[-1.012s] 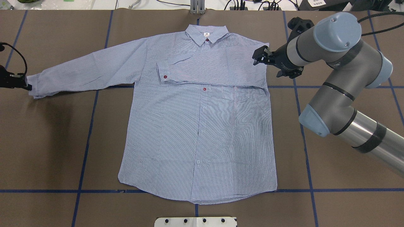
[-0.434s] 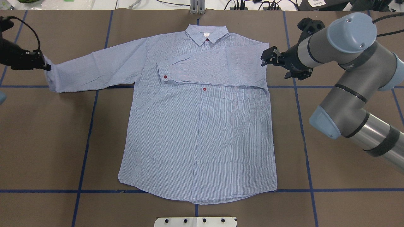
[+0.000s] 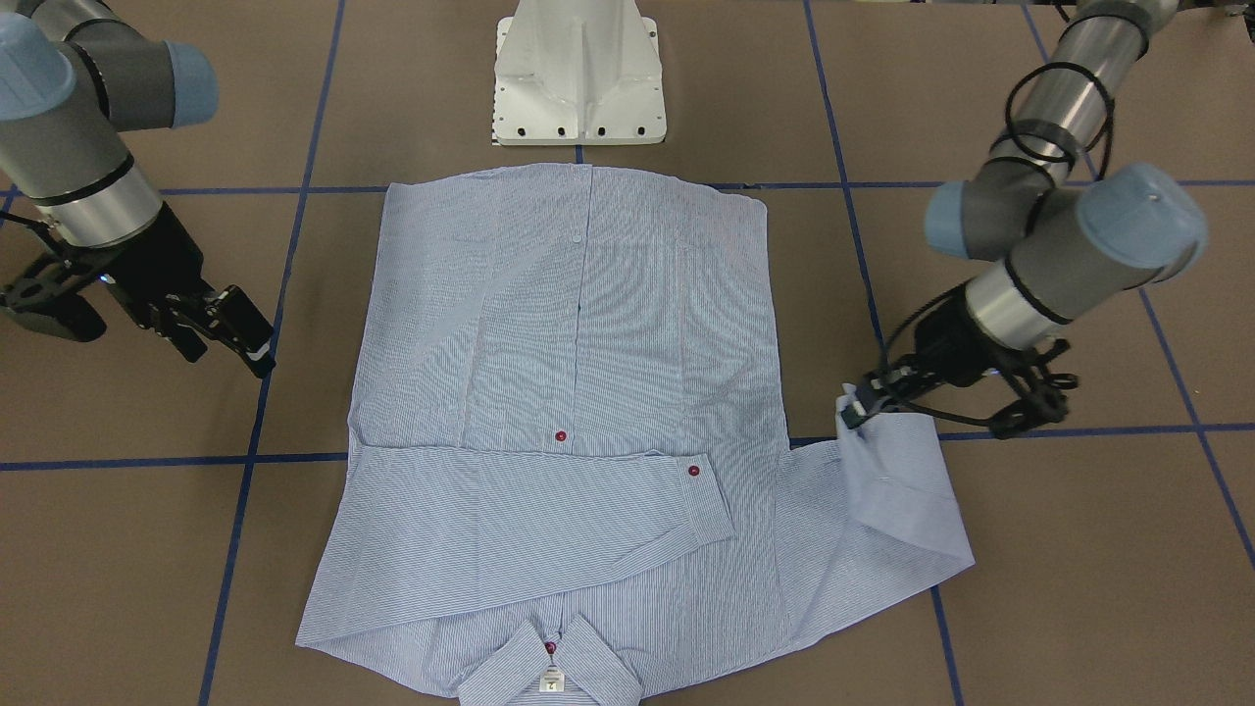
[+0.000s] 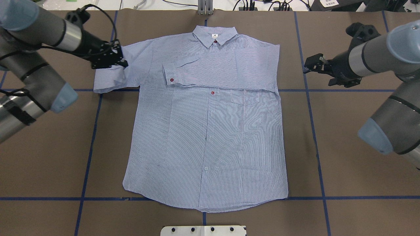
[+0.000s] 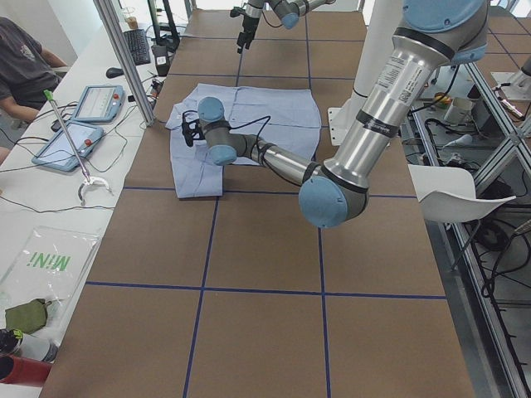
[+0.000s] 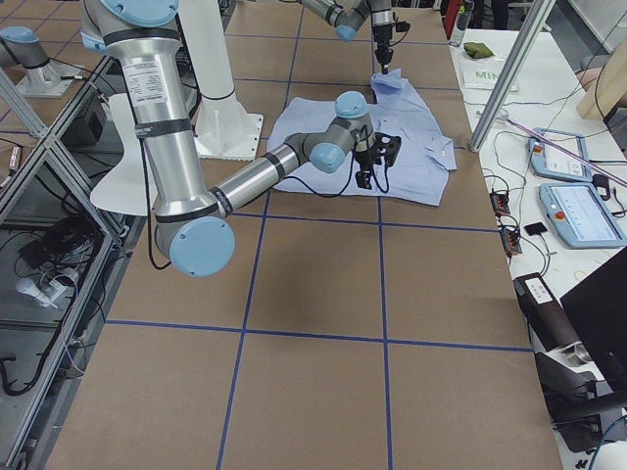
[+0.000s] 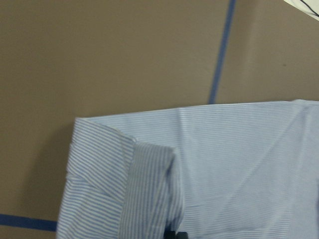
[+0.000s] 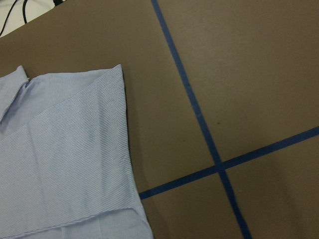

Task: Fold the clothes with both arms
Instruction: 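Carry the sleeve with the left gripper across the shirt toward the collar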

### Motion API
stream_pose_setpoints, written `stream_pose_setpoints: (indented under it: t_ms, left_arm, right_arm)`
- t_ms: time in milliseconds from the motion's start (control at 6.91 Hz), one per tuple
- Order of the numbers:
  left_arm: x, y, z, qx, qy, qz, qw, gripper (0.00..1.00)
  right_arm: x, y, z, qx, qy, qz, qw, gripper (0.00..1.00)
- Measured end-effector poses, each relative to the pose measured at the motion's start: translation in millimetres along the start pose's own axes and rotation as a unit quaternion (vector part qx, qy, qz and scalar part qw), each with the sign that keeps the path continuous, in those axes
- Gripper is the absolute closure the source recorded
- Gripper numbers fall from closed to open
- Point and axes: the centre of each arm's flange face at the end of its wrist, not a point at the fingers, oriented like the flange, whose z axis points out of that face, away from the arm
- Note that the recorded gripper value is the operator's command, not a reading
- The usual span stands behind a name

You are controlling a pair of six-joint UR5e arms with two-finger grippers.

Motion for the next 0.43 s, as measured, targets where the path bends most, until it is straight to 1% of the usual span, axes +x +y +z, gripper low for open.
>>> stream_pose_setpoints:
  t_ms: [145, 434]
  left_arm:
    - [69.0, 34.6, 27.9, -0.002, 0.024, -0.03, 0.9993, 1.0]
    - [180.0, 80.5, 61.9, -0.001, 0.054, -0.083, 0.9951, 1.0]
  right_arm:
    - [31.0, -2.9, -12.0, 0.008, 0.012, -0.012, 0.9998, 0.0]
    - [61.1, -5.5, -24.3, 0.015, 0.024, -0.023, 0.9993, 0.0]
